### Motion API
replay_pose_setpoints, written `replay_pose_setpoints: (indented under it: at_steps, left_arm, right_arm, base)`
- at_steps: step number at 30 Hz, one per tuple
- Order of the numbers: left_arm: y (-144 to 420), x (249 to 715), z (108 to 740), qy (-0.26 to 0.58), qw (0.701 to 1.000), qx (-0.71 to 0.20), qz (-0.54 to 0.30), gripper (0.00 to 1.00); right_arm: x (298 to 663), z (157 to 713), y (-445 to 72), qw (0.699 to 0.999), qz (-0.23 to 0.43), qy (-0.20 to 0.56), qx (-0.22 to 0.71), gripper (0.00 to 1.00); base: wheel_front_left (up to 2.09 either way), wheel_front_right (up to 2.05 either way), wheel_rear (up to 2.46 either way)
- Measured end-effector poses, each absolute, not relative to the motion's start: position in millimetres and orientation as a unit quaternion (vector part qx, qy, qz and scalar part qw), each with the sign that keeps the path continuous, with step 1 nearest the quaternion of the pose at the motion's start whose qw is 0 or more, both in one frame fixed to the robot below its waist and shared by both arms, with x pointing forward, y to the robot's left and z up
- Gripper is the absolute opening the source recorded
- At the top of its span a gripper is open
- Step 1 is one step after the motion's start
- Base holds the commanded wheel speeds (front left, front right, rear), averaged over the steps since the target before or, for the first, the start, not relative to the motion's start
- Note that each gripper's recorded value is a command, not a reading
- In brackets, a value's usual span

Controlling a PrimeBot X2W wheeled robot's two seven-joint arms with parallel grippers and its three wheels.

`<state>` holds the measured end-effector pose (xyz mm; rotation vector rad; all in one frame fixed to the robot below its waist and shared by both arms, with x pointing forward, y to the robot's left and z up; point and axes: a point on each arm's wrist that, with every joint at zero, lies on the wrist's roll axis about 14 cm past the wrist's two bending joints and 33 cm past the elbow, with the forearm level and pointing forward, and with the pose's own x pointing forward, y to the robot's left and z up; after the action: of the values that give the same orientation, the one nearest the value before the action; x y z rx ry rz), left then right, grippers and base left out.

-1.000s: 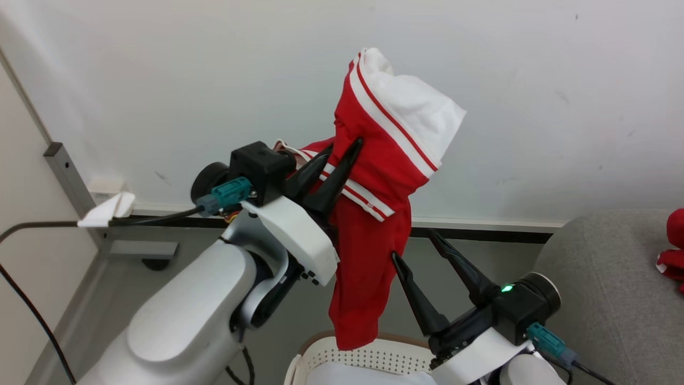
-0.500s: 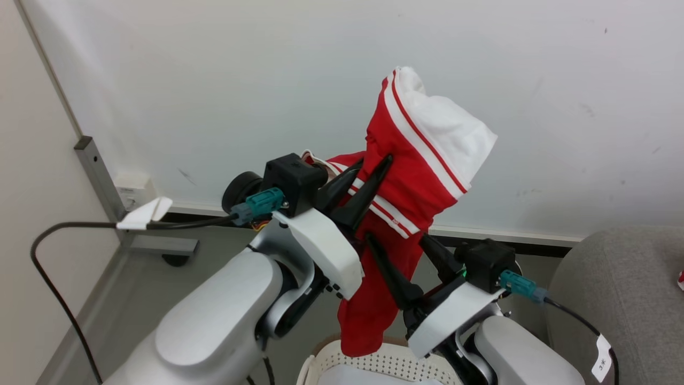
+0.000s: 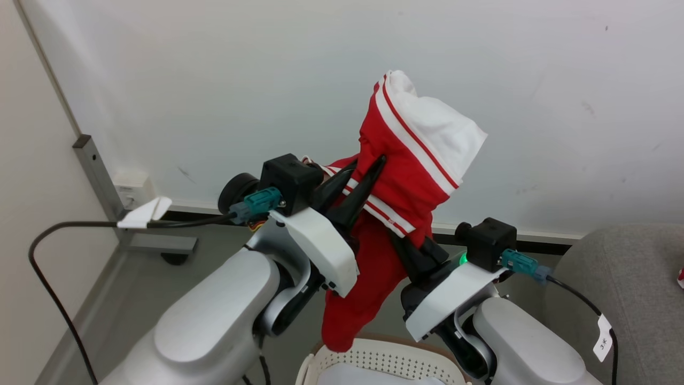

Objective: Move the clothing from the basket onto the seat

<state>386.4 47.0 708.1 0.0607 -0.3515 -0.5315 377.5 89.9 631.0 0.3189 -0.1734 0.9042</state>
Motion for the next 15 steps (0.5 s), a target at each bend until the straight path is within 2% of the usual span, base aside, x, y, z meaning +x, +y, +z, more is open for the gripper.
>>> replay_pose_setpoints:
  at_steps: [2,3,4,5,6,15]
  left_arm:
    - [46,388,707,-0.173,0.949,0.029,-0.262,0.00]
    - [46,388,707,-0.173,0.949,0.030,-0.261,0.19]
    - [46,389,705,-0.171,0.949,0.032,-0.261,0.42]
    - [45,390,704,-0.169,0.950,0.034,-0.262,0.85]
    - [45,390,704,-0.169,0.950,0.034,-0.262,1.00]
    - [42,393,702,-0.167,0.950,0.035,-0.262,1.00]
  right_arm:
    - [380,632,86,0.886,0.428,-0.086,0.156,0.00]
    - [381,633,84,0.887,0.426,-0.087,0.158,0.00]
    - [382,633,82,0.888,0.423,-0.088,0.159,0.00]
    - [383,634,80,0.889,0.419,-0.089,0.161,0.00]
    - [383,634,79,0.890,0.417,-0.090,0.162,0.00]
    - [387,633,70,0.894,0.405,-0.090,0.167,0.00]
  base:
    - [0.00,0.00,0.00]
    - [0.00,0.00,0.00]
    - [0.00,0.00,0.00]
    - [0.00,0.00,0.00]
    - [0.00,0.00,0.00]
    - [0.00,0.00,0.00]
